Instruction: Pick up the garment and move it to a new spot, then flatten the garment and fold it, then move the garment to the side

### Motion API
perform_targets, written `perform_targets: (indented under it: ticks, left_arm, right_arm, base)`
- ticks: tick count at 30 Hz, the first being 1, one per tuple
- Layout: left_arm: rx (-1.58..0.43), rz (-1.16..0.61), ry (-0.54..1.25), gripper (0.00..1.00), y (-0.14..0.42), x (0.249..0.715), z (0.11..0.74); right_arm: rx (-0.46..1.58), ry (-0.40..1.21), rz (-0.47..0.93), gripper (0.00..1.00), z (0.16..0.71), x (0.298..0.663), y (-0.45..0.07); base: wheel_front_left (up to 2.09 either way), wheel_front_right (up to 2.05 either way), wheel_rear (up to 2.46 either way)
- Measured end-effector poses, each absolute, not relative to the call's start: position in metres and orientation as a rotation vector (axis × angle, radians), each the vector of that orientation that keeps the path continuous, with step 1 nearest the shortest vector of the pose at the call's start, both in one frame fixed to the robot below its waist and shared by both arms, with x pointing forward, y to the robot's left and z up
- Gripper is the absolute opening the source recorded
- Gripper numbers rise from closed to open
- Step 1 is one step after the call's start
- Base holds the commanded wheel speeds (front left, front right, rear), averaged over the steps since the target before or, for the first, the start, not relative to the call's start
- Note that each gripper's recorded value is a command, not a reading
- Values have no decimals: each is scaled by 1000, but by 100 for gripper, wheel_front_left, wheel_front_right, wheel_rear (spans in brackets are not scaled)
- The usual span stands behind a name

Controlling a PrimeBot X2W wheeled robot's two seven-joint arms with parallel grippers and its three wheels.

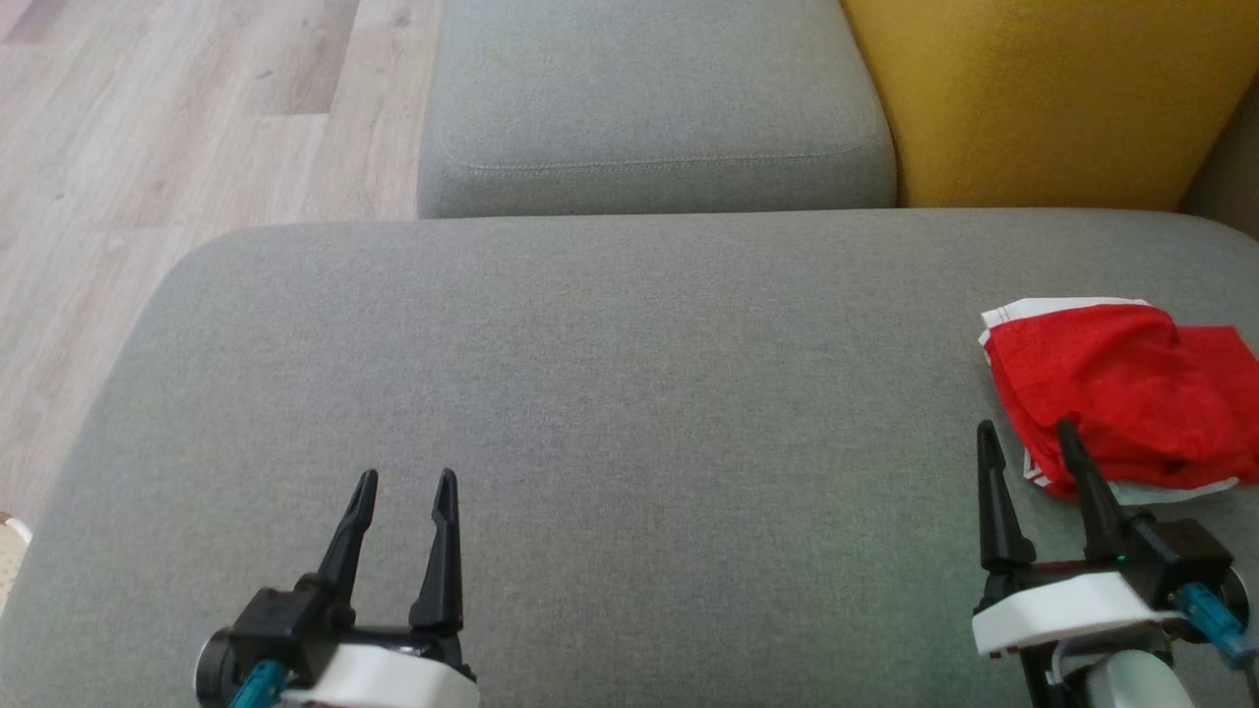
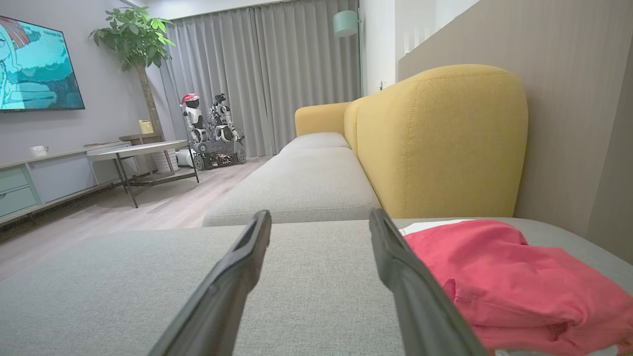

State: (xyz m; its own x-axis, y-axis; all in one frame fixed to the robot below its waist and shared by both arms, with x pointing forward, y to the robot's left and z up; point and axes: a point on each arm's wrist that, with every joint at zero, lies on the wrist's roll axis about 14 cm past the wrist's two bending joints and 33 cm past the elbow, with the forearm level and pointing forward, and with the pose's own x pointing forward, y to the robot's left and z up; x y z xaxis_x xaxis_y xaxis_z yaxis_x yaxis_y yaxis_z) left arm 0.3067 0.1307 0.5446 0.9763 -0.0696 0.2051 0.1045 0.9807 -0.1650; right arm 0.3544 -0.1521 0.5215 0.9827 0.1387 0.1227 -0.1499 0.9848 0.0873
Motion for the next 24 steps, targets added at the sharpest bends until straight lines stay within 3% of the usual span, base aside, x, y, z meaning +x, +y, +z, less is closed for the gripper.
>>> perform_targets:
  ticks: [10, 11, 18, 24]
  left_arm:
    - [-191, -73, -193, 100, 137, 306, 542]
    - [-190, -72, -178, 0, 137, 306, 537]
    - [-210, -56, -31, 0, 136, 290, 492]
    - [-277, -43, -6, 0, 138, 293, 488]
  right_arm:
    - [96, -121, 153, 100, 523, 355, -150]
    - [96, -106, 152, 0, 518, 355, -150]
    - [121, 52, 130, 0, 468, 334, -154]
    - [190, 62, 107, 0, 467, 335, -158]
  base:
    - [0, 0, 0]
    - [0, 0, 0]
    - [0, 0, 0]
    - [0, 0, 0]
